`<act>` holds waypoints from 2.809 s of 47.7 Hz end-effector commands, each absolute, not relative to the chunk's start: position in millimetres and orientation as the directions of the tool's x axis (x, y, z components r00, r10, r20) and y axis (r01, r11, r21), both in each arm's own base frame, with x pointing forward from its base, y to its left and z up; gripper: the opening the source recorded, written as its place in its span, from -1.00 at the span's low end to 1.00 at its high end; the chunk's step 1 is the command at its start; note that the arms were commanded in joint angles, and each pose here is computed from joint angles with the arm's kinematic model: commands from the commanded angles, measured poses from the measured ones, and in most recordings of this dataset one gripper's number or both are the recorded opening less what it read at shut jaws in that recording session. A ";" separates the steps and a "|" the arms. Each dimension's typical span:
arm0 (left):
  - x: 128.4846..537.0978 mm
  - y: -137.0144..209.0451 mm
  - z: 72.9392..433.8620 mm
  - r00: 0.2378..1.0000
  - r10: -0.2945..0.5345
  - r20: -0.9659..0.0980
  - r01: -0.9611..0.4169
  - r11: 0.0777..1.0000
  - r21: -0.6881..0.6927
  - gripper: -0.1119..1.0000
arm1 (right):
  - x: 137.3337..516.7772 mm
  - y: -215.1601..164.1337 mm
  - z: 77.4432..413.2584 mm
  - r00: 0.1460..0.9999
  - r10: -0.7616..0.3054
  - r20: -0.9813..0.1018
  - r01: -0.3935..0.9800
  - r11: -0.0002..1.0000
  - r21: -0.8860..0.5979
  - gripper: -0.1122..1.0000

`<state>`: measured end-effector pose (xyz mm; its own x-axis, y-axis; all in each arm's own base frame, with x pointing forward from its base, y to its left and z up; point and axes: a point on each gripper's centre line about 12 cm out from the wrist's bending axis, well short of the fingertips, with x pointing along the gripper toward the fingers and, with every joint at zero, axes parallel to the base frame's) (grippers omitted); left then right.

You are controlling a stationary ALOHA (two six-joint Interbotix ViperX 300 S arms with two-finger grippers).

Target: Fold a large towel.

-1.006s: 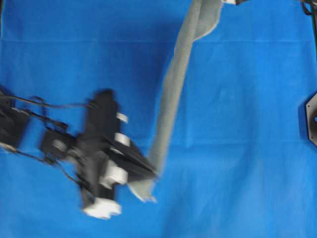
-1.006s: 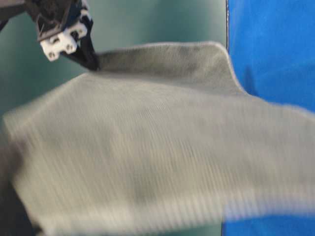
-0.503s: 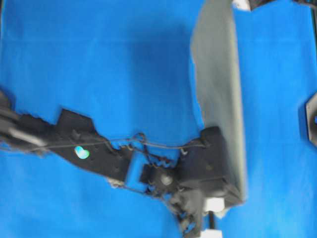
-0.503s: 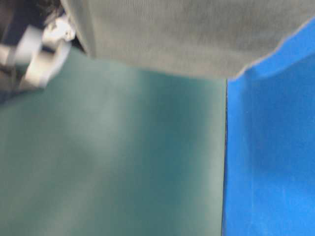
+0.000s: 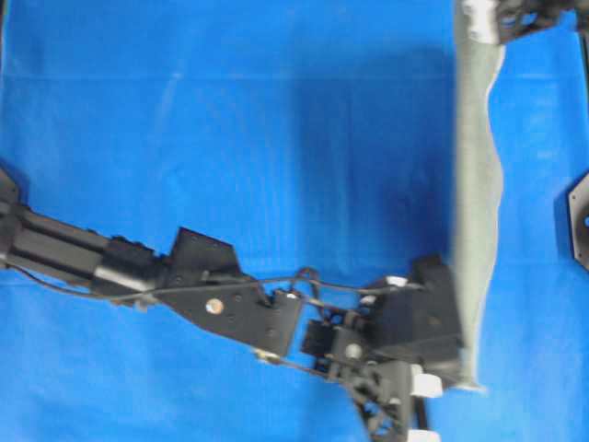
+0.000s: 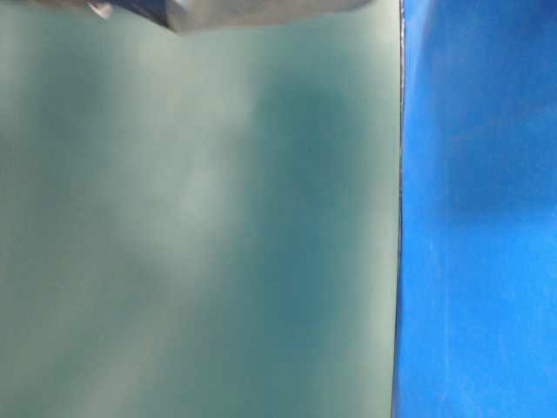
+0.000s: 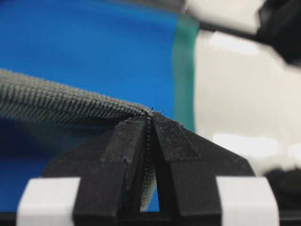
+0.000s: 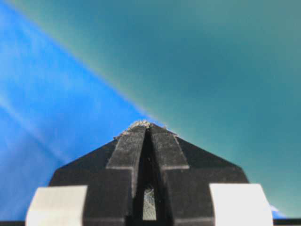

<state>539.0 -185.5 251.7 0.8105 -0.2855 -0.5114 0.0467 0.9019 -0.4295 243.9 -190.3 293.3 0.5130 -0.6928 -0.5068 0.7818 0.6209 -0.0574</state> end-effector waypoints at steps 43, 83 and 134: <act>370.4 -202.8 163.7 0.624 -0.344 -0.702 -0.227 0.779 -0.584 -0.75 | 395.1 -240.8 213.4 0.628 -0.532 -0.568 0.544 0.822 -0.169 -0.76; 369.6 -164.0 201.0 0.639 -0.290 -0.712 -0.217 0.821 -0.528 0.69 | 393.7 -214.2 229.1 0.653 -0.515 -0.555 0.446 0.854 -0.268 0.24; 319.2 121.4 271.0 0.856 0.325 -0.402 -0.358 0.934 -0.007 0.66 | 273.6 -146.1 241.6 0.655 -0.497 -0.570 0.520 0.843 -0.137 0.24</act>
<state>315.5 102.4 271.7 0.8632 0.2793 -0.4206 -0.3129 0.9497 -0.0117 265.7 -130.5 242.0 0.6753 -0.4754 -0.5639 0.4944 0.8591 -0.1322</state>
